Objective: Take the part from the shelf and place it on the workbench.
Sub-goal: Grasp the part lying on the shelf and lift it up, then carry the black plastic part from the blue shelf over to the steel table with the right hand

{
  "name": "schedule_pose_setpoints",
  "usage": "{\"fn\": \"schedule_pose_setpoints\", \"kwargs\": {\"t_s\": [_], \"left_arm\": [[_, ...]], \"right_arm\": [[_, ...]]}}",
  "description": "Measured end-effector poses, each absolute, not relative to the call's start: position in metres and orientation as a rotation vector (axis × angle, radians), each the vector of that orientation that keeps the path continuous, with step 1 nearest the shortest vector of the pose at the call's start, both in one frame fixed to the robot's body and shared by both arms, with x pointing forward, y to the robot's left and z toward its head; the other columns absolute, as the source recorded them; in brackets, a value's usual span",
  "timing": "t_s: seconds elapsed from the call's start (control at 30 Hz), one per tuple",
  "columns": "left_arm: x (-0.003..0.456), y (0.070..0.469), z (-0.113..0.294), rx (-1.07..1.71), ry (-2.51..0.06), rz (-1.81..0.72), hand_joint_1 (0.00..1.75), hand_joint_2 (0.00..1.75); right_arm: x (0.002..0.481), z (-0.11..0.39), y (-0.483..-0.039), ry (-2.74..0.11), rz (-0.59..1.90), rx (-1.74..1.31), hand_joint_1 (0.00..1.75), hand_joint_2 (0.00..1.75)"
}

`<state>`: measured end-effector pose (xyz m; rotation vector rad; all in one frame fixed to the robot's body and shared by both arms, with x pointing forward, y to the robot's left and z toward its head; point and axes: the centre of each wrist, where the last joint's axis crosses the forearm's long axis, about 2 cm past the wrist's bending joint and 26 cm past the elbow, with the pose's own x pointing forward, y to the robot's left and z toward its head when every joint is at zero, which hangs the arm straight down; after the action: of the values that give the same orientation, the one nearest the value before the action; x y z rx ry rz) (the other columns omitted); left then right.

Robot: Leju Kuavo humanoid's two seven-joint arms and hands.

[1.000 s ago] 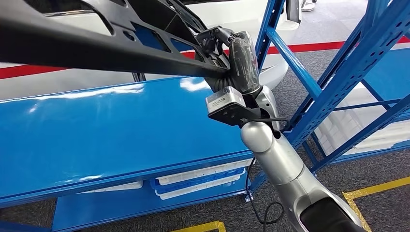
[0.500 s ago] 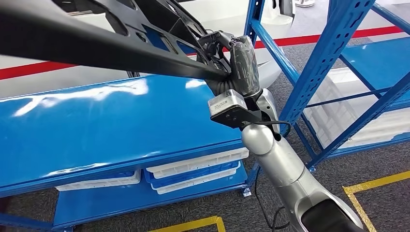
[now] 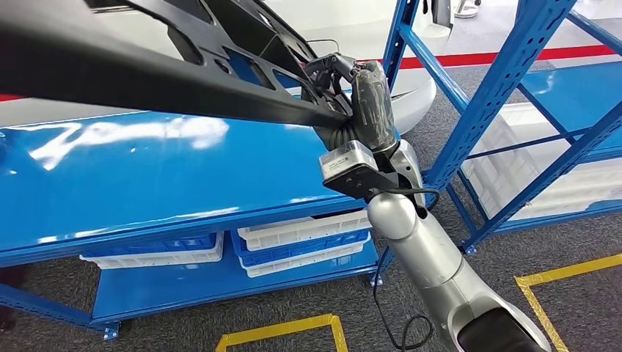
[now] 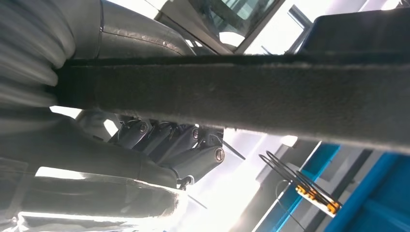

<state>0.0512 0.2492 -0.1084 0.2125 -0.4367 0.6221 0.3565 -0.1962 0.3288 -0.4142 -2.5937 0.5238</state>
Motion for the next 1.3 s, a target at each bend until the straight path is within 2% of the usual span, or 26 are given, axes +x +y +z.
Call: {"fn": "schedule_pose_setpoints", "kwargs": {"t_s": [1.3], "left_arm": [[0.050, 0.251, -0.108, 0.273, -0.405, 0.670, 0.00, 1.75]], "right_arm": [[0.348, 0.315, -0.196, -2.578, 0.478, -0.371, 1.75, 1.75]]}}
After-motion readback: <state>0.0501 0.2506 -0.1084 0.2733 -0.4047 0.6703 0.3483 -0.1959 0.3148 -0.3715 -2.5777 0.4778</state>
